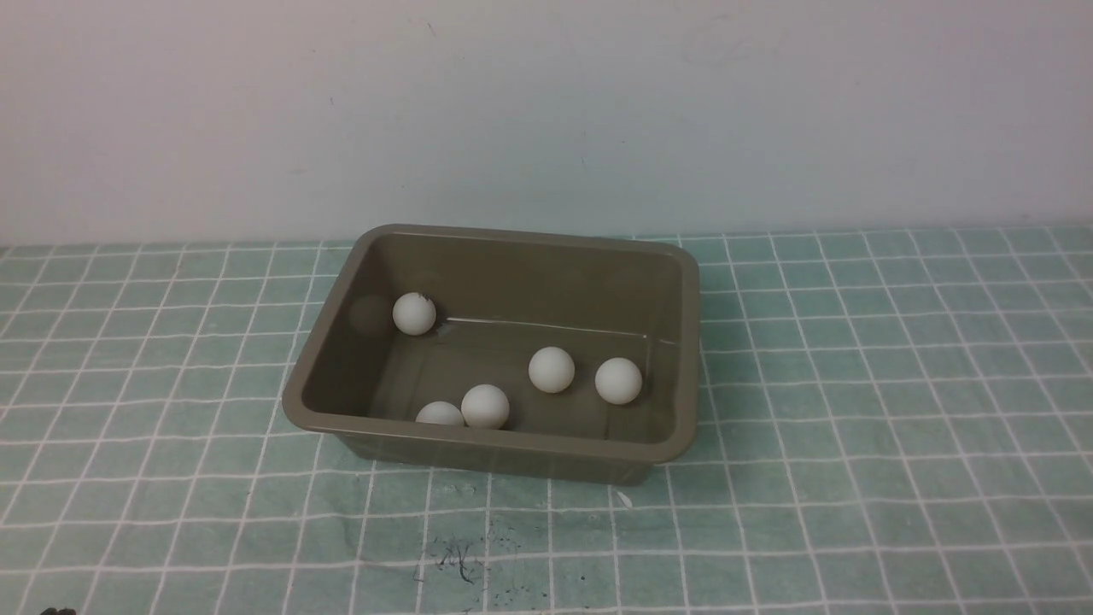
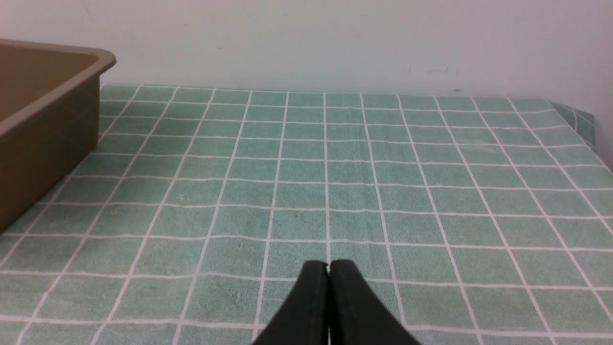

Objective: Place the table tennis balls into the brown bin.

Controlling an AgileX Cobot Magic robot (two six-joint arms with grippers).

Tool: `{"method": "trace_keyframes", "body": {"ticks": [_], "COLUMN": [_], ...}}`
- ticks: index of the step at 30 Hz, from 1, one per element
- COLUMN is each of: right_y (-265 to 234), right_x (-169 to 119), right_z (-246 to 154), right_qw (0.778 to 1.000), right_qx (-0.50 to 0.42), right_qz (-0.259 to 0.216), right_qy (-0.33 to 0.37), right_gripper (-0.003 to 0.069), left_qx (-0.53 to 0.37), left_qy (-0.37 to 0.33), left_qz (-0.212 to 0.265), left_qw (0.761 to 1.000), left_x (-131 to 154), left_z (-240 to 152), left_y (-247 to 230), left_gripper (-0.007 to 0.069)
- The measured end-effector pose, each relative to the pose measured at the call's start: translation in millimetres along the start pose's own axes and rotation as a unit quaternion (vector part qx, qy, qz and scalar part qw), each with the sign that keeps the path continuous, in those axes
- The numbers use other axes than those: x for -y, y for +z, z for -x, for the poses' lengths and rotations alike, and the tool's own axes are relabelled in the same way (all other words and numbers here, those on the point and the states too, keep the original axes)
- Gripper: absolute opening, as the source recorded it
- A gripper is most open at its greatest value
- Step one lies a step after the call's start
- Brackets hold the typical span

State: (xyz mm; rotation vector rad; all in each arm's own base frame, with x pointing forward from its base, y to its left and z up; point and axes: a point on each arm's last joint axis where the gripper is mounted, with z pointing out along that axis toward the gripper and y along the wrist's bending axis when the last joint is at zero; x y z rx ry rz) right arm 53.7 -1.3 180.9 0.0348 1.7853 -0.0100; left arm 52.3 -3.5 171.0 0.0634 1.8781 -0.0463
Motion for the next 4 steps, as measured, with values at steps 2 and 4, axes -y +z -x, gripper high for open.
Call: {"method": "trace_keyframes", "body": {"ticks": [2, 4], "right_y": [0.0, 0.0], "right_x": [0.0, 0.0], "right_z": [0.0, 0.0], "right_qw": [1.000, 1.000], "right_qx": [0.000, 0.000], "right_qz": [0.000, 0.000], "right_qy": [-0.003, -0.003], "right_gripper": [-0.0004, -0.0004], "left_qx": [0.000, 0.000], "left_qy": [0.000, 0.000], "left_qz": [0.000, 0.000], "left_qw": [1.000, 1.000], "left_x": [0.0, 0.0], "left_z": [0.0, 0.0], "left_y": [0.0, 0.0], "left_gripper": [-0.0005, -0.0005]}}
